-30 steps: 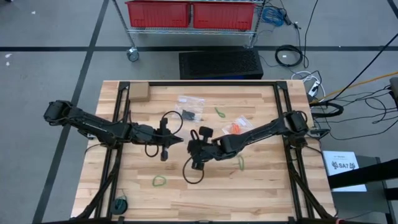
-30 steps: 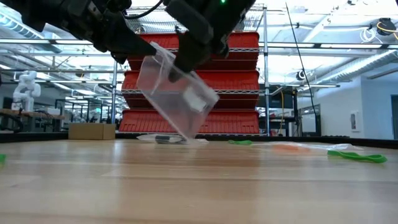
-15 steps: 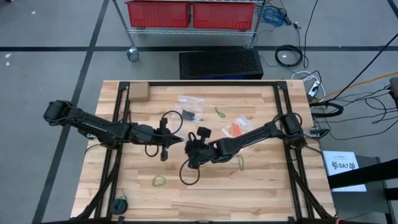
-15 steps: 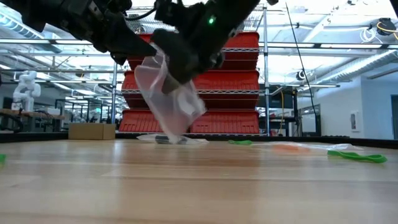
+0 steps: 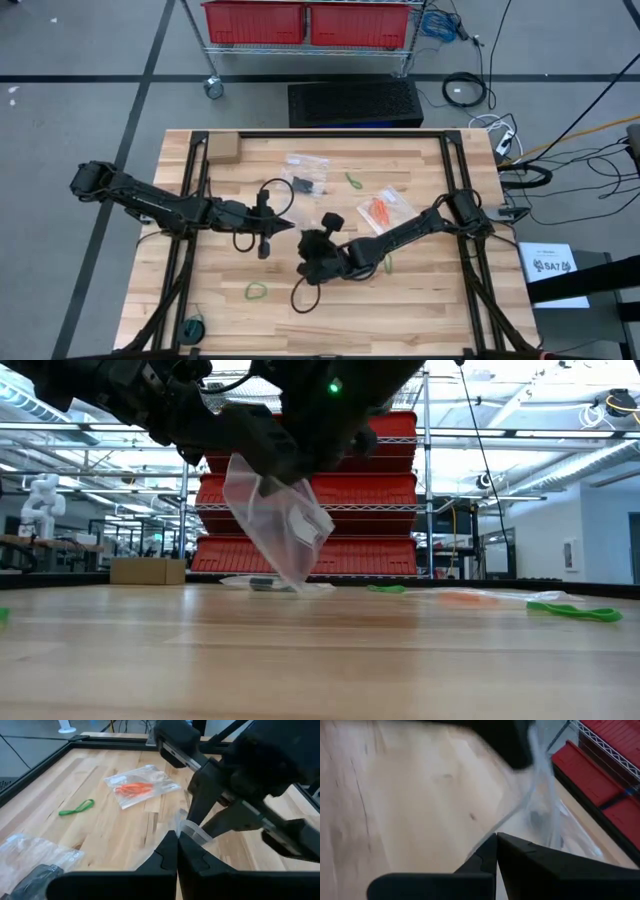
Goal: Sort rubber bands
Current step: Open the transparent zip bag
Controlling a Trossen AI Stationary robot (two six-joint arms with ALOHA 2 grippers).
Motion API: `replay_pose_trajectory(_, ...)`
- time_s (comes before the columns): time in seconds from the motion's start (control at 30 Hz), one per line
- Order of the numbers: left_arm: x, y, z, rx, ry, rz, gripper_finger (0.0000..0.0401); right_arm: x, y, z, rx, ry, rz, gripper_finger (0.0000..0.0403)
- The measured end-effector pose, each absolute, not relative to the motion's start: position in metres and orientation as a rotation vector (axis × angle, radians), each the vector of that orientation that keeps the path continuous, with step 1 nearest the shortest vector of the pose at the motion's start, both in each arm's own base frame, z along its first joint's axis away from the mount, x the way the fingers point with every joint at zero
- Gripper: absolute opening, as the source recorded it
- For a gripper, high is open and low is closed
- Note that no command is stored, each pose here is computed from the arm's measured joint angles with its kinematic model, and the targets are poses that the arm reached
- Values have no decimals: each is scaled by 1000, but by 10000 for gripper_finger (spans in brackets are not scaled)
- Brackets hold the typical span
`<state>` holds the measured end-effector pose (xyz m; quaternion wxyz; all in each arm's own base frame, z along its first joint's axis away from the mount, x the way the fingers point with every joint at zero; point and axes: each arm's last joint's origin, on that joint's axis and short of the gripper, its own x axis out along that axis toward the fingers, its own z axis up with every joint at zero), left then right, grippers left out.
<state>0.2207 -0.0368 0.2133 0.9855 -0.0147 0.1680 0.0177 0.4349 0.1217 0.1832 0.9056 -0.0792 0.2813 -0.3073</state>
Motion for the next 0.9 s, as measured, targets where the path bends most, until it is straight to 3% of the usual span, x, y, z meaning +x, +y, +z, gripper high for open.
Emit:
replay_pose_trajectory(0.4, 220, -41, 213, -27, 336, 19, 0, 428, 103, 148, 37, 397, -678, 0)
replay_pose_trajectory(0.73, 220, -41, 214, -46, 325, 26, 0, 436, 105, 163, 74, 247, -662, 2)
replay_pose_trajectory(0.9, 222, -42, 212, -47, 336, 29, 0, 439, 102, 165, 59, 251, -625, 36)
